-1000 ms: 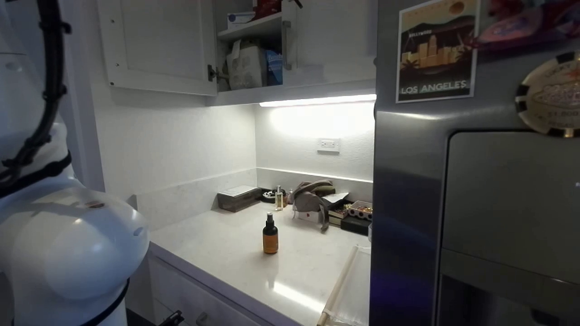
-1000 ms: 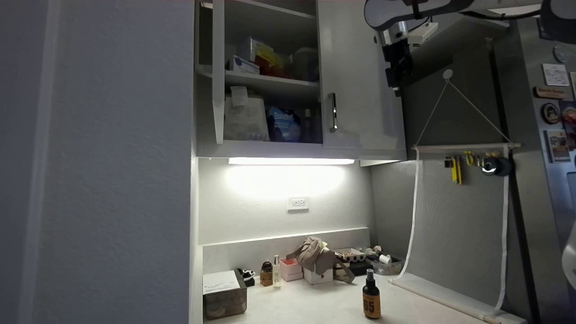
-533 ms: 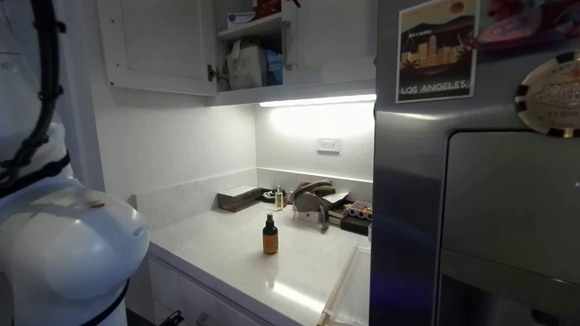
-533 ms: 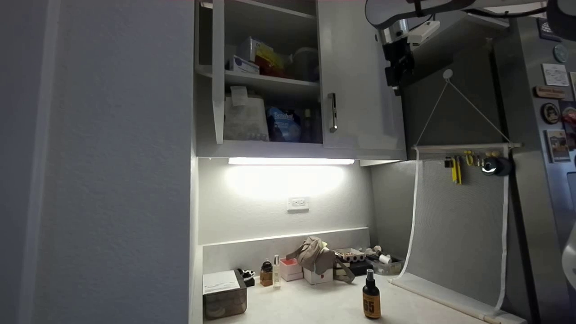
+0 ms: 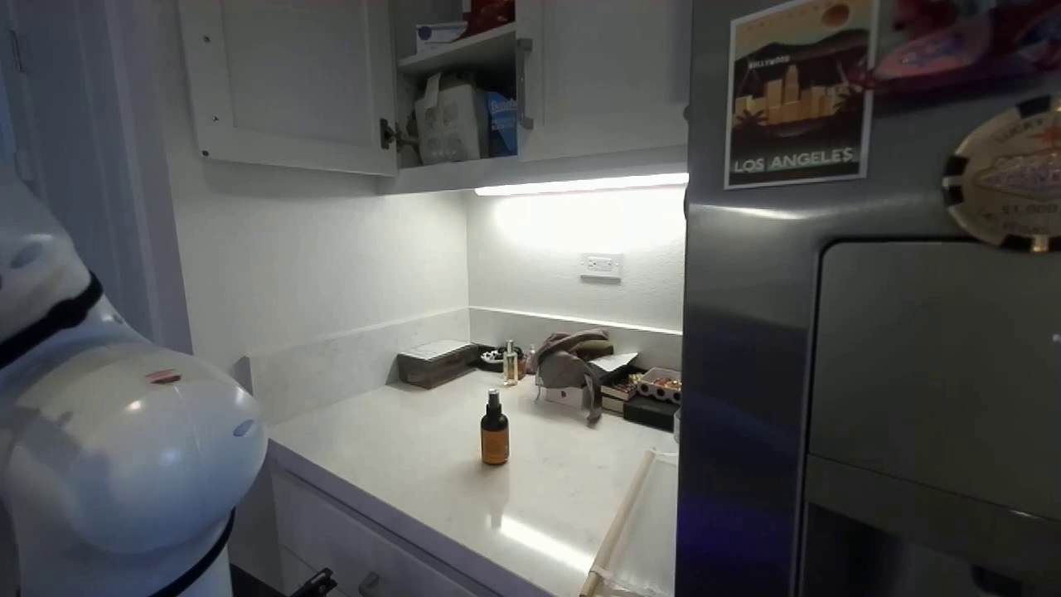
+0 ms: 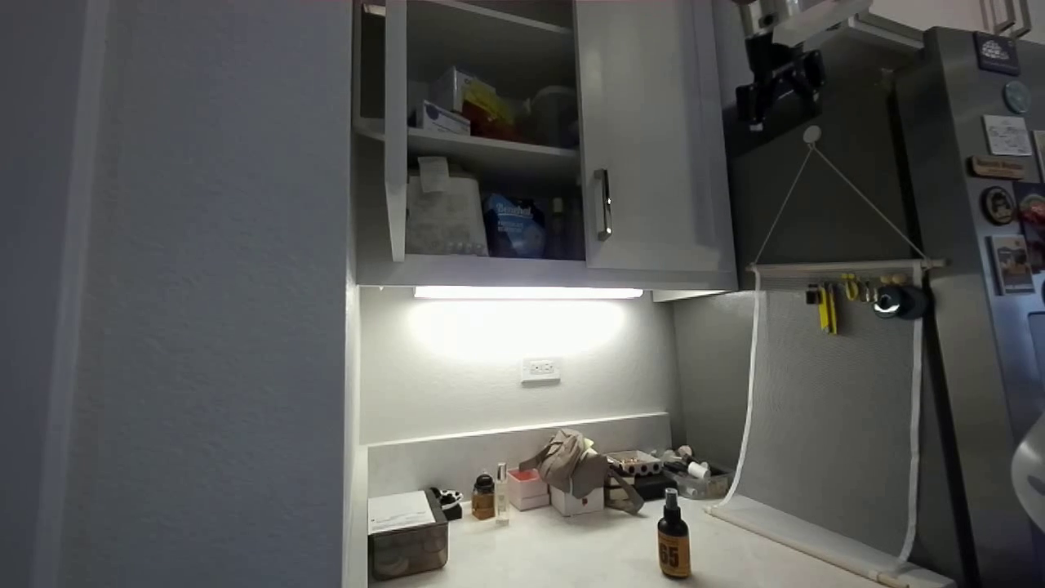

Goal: Close the right cupboard door and take the transparent flag off the hanger

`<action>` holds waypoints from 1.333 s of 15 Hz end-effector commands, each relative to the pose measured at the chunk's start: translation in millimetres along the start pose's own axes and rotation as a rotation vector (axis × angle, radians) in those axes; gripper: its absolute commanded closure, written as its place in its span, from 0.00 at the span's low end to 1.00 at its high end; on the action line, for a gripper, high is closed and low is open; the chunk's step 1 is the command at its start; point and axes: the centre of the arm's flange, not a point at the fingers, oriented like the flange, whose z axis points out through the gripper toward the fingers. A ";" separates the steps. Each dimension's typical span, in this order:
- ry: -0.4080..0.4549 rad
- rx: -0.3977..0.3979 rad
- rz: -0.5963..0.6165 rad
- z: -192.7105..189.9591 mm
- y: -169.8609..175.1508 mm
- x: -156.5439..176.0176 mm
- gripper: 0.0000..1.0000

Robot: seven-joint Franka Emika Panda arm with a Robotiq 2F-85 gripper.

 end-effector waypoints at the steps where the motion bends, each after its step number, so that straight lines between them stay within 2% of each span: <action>1: 0.056 -0.036 0.192 18.5 15.7 -34.8 0.00; 5: 0.156 -0.089 0.381 38.4 22.4 -36.7 0.00; 10: 0.264 -0.248 0.560 67.3 17.1 -37.0 0.00; 13: 0.334 -0.349 0.622 76.8 6.2 -36.6 0.00; 20: 0.407 -0.576 0.708 91.9 -17.3 -32.3 0.00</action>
